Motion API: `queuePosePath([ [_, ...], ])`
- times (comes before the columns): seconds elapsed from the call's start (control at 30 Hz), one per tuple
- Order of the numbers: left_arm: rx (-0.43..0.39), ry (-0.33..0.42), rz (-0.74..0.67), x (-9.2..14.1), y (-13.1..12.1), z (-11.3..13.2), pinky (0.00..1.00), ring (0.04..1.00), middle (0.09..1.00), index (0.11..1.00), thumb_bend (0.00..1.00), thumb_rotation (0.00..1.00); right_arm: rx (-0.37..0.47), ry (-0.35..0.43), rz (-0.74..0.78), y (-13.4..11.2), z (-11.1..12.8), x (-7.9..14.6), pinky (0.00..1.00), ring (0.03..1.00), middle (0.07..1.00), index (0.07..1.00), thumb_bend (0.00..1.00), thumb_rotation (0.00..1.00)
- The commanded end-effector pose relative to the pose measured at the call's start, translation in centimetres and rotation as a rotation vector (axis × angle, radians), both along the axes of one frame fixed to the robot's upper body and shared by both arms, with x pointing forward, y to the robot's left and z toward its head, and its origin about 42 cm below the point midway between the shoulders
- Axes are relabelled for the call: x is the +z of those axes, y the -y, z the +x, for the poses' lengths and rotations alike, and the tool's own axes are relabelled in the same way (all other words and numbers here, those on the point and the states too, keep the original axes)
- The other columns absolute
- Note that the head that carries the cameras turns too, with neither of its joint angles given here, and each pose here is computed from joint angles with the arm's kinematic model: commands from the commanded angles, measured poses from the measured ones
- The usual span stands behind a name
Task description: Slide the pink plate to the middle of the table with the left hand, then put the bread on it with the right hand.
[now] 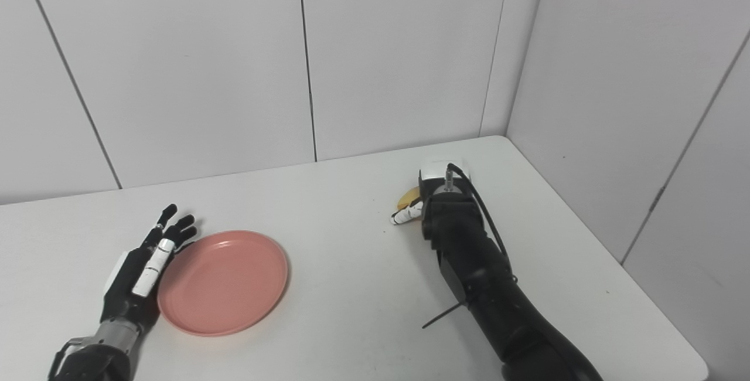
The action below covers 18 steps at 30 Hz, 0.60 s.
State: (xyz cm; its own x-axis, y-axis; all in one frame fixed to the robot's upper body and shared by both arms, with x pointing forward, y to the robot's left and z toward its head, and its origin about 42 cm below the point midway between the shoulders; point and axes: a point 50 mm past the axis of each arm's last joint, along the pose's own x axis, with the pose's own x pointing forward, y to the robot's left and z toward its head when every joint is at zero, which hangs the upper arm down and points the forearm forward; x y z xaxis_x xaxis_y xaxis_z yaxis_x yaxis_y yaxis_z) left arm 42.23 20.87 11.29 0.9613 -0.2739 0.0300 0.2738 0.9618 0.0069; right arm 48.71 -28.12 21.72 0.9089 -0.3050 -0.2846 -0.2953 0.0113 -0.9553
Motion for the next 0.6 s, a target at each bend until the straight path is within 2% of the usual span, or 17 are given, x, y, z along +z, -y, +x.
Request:
queuePosePath([
  [0.0,-0.03,-0.026,-0.001,-0.38,0.53,-0.22,0.87,0.905,0.908,0.959,0.72,0.71,-0.016,0.022,0.021,0.47,0.28,1.39,0.52,0.678,0.75,0.802,0.91,0.66],
  [0.1,-0.031,-0.029,-0.002,-0.4,0.55,-0.24,0.87,0.906,0.91,0.962,0.72,0.7,-0.02,0.017,0.03,0.72,0.27,1.02,0.43,0.588,0.671,0.745,0.9,0.59],
  [0.17,-0.033,-0.029,-0.003,-0.38,0.54,-0.22,0.87,0.907,0.91,0.962,0.72,0.7,-0.014,0.03,0.042,0.77,0.23,0.96,0.41,0.555,0.639,0.722,0.88,0.55],
  [0.2,-0.034,-0.029,-0.003,-0.37,0.53,-0.18,0.87,0.908,0.911,0.963,0.72,0.7,-0.014,0.044,0.068,0.82,0.17,0.97,0.39,0.528,0.611,0.708,0.84,0.46],
  [0.23,-0.034,-0.028,-0.001,-0.37,0.52,-0.15,0.87,0.907,0.911,0.963,0.72,0.71,-0.015,0.057,0.094,0.84,0.09,1.02,0.27,0.386,0.51,0.746,0.74,0.22],
  [0.27,-0.033,-0.028,0.0,-0.37,0.52,-0.12,0.87,0.906,0.91,0.963,0.73,0.71,-0.016,0.064,0.11,0.85,0.04,1.08,0.22,0.323,0.491,0.773,0.65,0.11],
  [0.3,-0.031,-0.028,0.001,-0.37,0.53,-0.1,0.87,0.904,0.908,0.961,0.73,0.71,-0.014,0.068,0.118,0.85,-0.01,1.15,0.19,0.285,0.481,0.777,0.61,0.06],
  [0.37,-0.031,-0.028,0.002,-0.33,0.56,-0.08,0.86,0.903,0.907,0.962,0.73,0.71,-0.01,0.068,0.119,0.85,-0.03,1.29,0.17,0.257,0.474,0.774,0.57,0.01],
  [0.43,-0.034,-0.026,0.002,-0.25,0.6,-0.07,0.86,0.906,0.909,0.965,0.72,0.71,-0.004,0.061,0.106,0.85,-0.06,1.48,0.2,0.303,0.477,0.778,0.56,0.0],
  [0.57,-0.035,-0.025,0.001,-0.2,0.63,-0.01,0.87,0.907,0.91,0.967,0.72,0.71,0.012,0.046,0.081,0.85,-0.14,1.85,0.22,0.336,0.48,0.773,0.55,0.0],
])
